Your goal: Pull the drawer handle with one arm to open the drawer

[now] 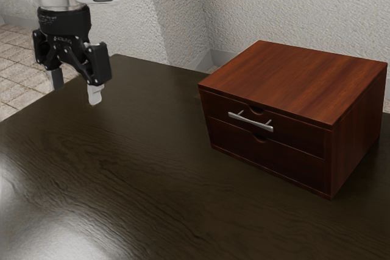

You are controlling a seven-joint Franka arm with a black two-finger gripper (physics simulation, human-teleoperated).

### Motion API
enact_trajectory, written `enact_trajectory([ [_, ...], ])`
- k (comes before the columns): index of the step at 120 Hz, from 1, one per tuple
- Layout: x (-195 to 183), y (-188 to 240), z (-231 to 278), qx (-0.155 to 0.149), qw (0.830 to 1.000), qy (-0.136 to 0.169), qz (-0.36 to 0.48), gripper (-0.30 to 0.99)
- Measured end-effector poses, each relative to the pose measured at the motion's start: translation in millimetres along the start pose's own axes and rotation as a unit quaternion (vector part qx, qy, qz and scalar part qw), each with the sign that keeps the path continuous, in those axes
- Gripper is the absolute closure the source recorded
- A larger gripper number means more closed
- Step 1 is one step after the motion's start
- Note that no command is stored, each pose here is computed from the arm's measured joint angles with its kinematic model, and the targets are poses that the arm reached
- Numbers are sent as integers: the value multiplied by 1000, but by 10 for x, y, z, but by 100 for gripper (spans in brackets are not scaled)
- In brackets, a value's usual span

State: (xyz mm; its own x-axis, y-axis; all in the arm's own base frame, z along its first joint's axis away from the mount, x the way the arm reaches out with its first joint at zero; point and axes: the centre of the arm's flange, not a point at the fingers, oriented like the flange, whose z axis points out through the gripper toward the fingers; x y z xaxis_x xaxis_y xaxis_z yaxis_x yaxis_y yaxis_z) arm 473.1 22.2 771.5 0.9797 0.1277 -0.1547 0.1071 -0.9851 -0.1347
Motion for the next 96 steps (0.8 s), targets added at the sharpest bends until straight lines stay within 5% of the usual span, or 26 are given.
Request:
enact_trajectory([
  [34, 26, -15, -451, -12, 990, 142, -8, 0],
  [57, 473, 675, -67, -2, 981, 138, 139, 0],
  [84, 739, 906, 96, 21, 940, 184, 286, 0],
  [96, 885, 993, 416, 32, 922, 174, 344, 0],
])
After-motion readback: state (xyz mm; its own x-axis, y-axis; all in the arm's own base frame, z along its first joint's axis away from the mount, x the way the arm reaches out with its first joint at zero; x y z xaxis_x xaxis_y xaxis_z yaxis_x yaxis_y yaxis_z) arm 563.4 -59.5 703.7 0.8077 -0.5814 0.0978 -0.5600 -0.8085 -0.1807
